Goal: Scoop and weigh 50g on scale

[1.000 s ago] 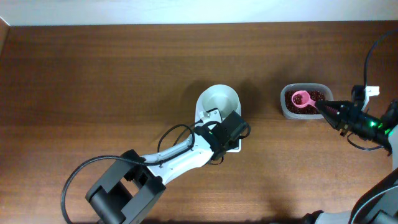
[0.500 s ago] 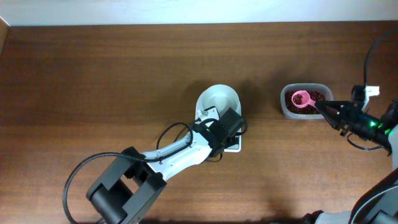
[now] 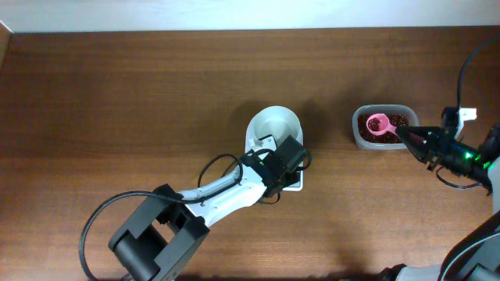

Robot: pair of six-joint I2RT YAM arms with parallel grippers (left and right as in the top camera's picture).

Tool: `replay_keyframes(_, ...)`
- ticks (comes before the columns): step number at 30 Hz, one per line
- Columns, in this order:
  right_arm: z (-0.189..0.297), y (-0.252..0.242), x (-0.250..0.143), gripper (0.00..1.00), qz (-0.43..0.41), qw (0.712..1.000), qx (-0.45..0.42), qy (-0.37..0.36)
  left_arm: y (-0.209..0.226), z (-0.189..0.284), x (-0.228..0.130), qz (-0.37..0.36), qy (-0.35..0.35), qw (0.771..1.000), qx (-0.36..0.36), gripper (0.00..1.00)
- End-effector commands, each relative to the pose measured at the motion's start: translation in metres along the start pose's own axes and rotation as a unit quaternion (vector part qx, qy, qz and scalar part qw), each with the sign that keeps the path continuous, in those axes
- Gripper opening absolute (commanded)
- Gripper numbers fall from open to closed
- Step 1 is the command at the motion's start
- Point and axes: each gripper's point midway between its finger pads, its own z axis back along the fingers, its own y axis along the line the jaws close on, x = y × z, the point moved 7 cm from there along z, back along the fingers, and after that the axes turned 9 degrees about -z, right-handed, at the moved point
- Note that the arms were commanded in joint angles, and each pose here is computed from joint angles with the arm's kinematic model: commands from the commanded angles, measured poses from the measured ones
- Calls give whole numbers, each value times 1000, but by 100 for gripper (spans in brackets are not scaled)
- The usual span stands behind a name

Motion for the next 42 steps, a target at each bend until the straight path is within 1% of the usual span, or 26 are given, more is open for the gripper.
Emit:
replay_keyframes(1,2,5,4,4,15,1000,12,-4,9,-15,-5,11,23,1000,19,0)
replay_keyframes(4,2,5,4,4,15,1000,12,-4,16,-15,-5,37,30,998,34,0)
replay_keyframes(10,2,5,4,4,15,1000,12,-4,18,-15,-7,45,44,997,33,0)
replay_keyframes(12,2,5,4,4,15,1000,12,-4,16,-13,-7,38,51,998,25,0)
replay_keyframes(15,2,5,4,4,15,1000,12,-4,10,-2,-5,-3,55,998,2,0)
replay_keyframes(19,2,5,4,4,15,1000,12,-4,3,36,4,-87,28,995,-33,0)
replay_keyframes(22,2,5,4,4,15,1000,12,-4,-4,65,12,-166,-6,984,-66,0)
replay_keyframes(23,2,5,4,4,15,1000,12,-4,-5,73,15,-195,-18,978,-75,0)
replay_keyframes(24,2,5,4,4,15,1000,12,-4,-7,86,17,-241,-35,966,-84,1)
replay_keyframes(25,2,5,4,4,15,1000,12,-3,-6,97,18,-274,-46,957,-90,12)
replay_keyframes(27,2,5,4,4,15,1000,12,-3,-3,111,18,-310,-57,945,-91,22)
replay_keyframes(28,2,4,4,4,15,1000,8,-3,-1,118,18,-327,-60,939,-91,25)
replay_keyframes(30,2,1,4,4,15,1000,-8,-4,10,130,17,-339,-67,936,-62,44)
replay_keyframes(31,2,0,4,4,15,1000,-13,-4,16,133,17,-339,-69,937,-45,46)
replay_keyframes(32,2,0,4,4,15,1000,-14,-4,22,135,17,-338,-69,938,-26,55)
replay_keyframes(35,2,0,4,4,15,1000,-14,-4,36,143,19,-330,-63,942,-6,57)
replay_keyframes(36,2,0,4,4,15,1000,-14,-4,40,145,21,-326,-63,943,-3,57)
replay_keyframes(37,2,0,4,4,15,1000,-14,-4,42,147,23,-320,-65,945,-2,40)
replay_keyframes(38,2,0,4,4,15,1000,-14,-4,43,147,25,-316,-69,946,-2,10)
replay_keyframes(39,2,0,4,4,16,1000,-14,-5,42,147,28,-306,-76,949,-6,0)
replay_keyframes(42,2,0,4,4,16,1000,-14,-5,30,137,34,-253,-91,963,-24,0)
